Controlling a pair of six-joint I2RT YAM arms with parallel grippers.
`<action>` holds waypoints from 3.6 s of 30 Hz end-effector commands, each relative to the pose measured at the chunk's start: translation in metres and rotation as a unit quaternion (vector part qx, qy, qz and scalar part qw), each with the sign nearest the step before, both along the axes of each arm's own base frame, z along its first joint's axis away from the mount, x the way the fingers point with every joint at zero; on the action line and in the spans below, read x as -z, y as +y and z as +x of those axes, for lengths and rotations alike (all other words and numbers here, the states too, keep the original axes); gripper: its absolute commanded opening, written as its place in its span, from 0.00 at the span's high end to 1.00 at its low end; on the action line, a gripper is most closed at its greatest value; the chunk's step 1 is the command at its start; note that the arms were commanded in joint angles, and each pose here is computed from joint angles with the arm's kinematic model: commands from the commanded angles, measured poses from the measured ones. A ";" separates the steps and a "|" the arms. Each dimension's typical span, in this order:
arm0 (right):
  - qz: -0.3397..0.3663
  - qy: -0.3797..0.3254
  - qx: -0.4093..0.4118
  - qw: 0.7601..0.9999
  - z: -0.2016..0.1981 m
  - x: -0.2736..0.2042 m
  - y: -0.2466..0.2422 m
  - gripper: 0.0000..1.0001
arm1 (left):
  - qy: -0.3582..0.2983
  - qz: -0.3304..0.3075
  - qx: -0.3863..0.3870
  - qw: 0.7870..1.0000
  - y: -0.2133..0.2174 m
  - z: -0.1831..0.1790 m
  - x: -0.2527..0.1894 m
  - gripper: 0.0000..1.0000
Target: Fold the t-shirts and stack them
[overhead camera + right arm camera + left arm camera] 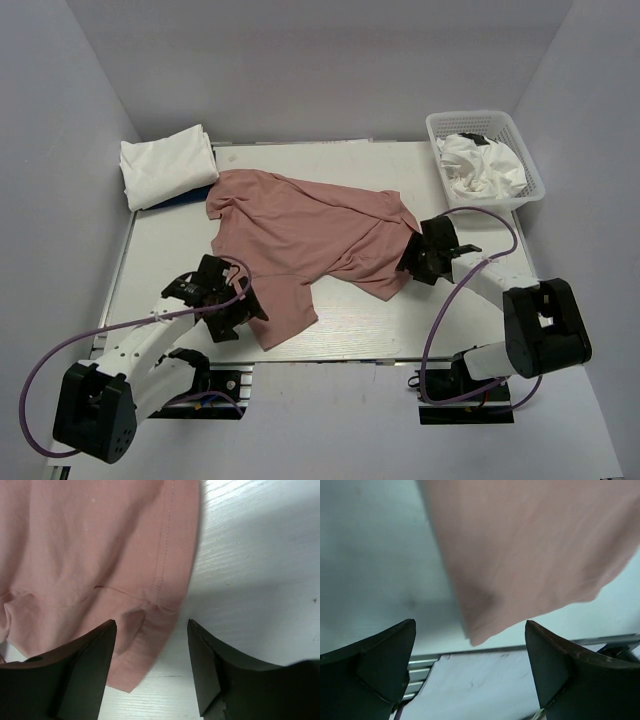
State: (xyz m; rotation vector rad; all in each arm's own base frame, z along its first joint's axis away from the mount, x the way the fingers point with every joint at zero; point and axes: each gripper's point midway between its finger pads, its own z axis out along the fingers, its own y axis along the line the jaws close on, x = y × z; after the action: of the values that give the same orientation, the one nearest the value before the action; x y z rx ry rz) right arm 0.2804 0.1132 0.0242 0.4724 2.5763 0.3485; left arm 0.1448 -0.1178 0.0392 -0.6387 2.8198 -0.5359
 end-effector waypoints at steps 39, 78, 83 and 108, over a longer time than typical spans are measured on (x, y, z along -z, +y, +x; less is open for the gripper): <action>-0.004 -0.187 -0.021 0.982 0.043 -0.078 0.001 1.00 | -0.186 0.089 -0.033 0.978 -0.023 0.092 -0.090 1.00; -0.038 -0.715 0.108 0.690 -0.165 -0.610 -0.127 1.00 | -0.785 -0.063 -0.237 0.569 0.167 -0.079 -0.663 1.00; -0.066 -0.683 0.149 0.712 -0.140 -0.595 -0.139 1.00 | -0.768 -0.023 -0.238 0.593 0.148 -0.033 -0.656 1.00; -0.173 -0.156 -0.041 0.972 0.194 -0.088 -0.019 0.10 | -0.294 0.371 -0.103 0.875 0.036 0.438 -0.145 0.00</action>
State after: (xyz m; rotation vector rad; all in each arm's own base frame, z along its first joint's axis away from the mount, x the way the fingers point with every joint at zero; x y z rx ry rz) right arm 0.4478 0.0812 0.0499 0.1752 2.4482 -0.1119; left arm 0.5794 -0.0625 0.0515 -0.4748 2.2761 0.5490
